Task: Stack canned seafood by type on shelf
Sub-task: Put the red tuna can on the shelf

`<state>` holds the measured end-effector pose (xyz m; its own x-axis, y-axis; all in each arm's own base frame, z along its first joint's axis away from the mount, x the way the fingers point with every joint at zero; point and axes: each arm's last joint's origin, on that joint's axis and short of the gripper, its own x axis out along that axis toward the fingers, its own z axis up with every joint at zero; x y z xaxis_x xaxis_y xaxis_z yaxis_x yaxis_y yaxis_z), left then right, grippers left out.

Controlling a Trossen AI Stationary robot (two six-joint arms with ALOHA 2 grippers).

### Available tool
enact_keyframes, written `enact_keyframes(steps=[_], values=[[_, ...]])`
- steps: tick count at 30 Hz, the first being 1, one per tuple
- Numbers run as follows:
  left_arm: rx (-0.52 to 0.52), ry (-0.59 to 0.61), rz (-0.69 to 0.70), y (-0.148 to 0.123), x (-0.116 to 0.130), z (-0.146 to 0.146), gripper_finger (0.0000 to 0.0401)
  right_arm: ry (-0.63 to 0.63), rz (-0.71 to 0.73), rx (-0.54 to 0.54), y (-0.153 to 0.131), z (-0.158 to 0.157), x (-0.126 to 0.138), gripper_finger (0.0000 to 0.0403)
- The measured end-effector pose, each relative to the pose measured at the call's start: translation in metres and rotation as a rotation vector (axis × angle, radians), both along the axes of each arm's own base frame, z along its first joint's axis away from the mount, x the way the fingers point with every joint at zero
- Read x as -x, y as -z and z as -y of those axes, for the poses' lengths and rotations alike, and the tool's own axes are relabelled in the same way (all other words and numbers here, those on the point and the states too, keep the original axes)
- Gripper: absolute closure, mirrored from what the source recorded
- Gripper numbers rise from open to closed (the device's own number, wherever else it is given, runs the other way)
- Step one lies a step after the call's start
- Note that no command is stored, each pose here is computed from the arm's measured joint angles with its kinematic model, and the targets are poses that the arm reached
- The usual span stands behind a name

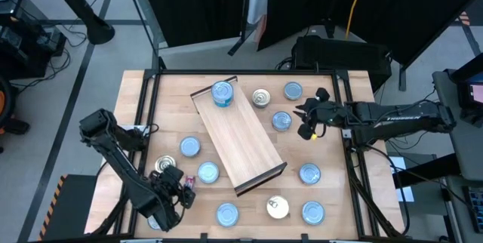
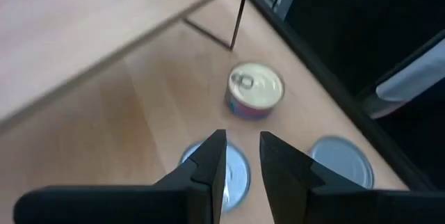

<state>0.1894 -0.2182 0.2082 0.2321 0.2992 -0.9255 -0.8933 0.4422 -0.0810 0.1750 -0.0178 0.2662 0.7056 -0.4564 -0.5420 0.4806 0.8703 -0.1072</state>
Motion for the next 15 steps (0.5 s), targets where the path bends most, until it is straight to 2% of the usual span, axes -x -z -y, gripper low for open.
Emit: enact_keyframes(steps=[5,15], values=[[0.003,0.022,0.014,0.0034,-0.0045,0.0011,0.0085,0.019,0.040,0.009,-0.0034,0.0045,-0.0020,0.0323],[0.006,0.019,-0.079,0.0030,0.0032,-0.0004,0.0086,0.033,0.040,0.011,-0.0036,0.0076,-0.0017,0.0323]])
